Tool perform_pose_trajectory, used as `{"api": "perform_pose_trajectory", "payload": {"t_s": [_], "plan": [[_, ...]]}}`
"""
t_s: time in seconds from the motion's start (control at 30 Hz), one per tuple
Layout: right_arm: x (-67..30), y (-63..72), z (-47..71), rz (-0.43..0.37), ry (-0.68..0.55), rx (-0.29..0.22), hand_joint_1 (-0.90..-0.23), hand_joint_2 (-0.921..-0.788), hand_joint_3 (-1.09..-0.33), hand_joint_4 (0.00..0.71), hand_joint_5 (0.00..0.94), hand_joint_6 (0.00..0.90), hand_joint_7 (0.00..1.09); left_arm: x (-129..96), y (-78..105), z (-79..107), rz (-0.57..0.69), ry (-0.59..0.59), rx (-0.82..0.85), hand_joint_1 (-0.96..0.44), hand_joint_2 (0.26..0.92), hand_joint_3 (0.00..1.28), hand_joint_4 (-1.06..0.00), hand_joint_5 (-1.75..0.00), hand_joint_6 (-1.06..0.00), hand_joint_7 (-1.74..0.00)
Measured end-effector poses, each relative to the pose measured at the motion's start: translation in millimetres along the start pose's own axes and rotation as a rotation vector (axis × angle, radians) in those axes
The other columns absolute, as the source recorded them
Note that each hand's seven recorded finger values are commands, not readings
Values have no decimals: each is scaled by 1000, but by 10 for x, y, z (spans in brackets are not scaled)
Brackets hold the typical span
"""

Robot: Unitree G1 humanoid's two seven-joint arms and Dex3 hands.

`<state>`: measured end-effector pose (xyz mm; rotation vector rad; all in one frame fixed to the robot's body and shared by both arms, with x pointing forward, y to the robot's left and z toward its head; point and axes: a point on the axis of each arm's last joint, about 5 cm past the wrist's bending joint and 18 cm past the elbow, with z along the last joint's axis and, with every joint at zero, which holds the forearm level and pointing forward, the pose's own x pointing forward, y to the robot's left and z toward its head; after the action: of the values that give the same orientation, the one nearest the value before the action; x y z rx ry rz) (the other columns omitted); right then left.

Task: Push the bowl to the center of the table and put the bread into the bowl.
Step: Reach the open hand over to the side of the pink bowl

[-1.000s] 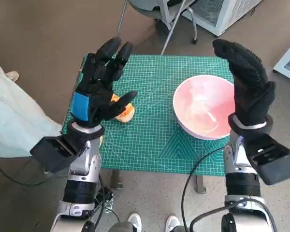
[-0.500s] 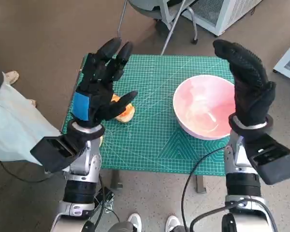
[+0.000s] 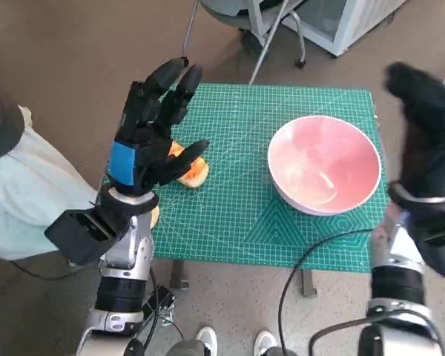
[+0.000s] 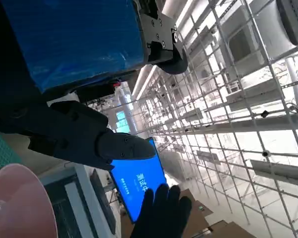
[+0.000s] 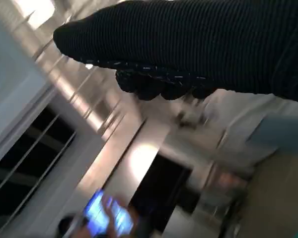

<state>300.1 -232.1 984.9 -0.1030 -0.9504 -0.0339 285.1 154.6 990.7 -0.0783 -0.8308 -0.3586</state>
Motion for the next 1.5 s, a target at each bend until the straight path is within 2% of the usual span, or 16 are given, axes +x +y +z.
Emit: {"api": "perform_pose_trajectory", "payload": {"t_s": [0.1, 0.33, 0.5, 0.67, 0.8, 1.0, 1.13, 1.3, 1.5], "plan": [[-93, -96, -50, -57, 62, -47, -474, -921, -806, 300, 0, -1, 754, -7, 3, -1, 3, 2, 0, -223, 921, 172, -349, -3, -115, -599], [-325, -226, -170, -175, 235, -93, -475, -921, -802, 301, 2, 1, 748, -17, 10, -5, 7, 5, 0, -209, 921, 173, -350, -3, -125, -579], [-474, -249, -252, -240, 379, -89, -462, -921, -805, 313, 7, 23, 716, -19, 15, -4, 10, 5, 1, -217, 921, 174, -351, -3, -132, -566], [-591, -206, -327, -289, 515, -62, -463, -921, -808, 317, 5, 56, 661, -23, 29, 0, 13, 4, 4, -228, 921, 172, -353, -4, -140, -553], [-679, -130, -389, -344, 612, 13, -458, -921, -812, 314, 2, 65, 643, -26, 42, 4, 17, 4, 8, -234, 921, 170, -354, -4, -145, -546], [-754, 25, -478, -444, 716, 243, -452, -921, -831, 285, 0, 68, 621, -28, 57, 10, 17, 4, 15, -251, 921, 164, -355, -4, -154, -534], [-735, 136, -518, -461, 758, 345, -451, -921, -835, 271, 1, 67, 610, -37, 69, 17, 16, 5, 21, -261, 921, 161, -355, -3, -159, -528], [-674, 255, -547, -463, 789, 416, -459, -921, -832, 250, 0, 59, 594, -65, 103, 26, 16, 14, 35, -269, 921, 156, -355, -3, -178, -495], [-609, 376, -565, -433, 821, 451, -445, -921, -857, 214, 0, 52, 590, -115, 149, 35, 24, 27, 52, -258, 921, 155, -355, -1, -200, -458]]}}
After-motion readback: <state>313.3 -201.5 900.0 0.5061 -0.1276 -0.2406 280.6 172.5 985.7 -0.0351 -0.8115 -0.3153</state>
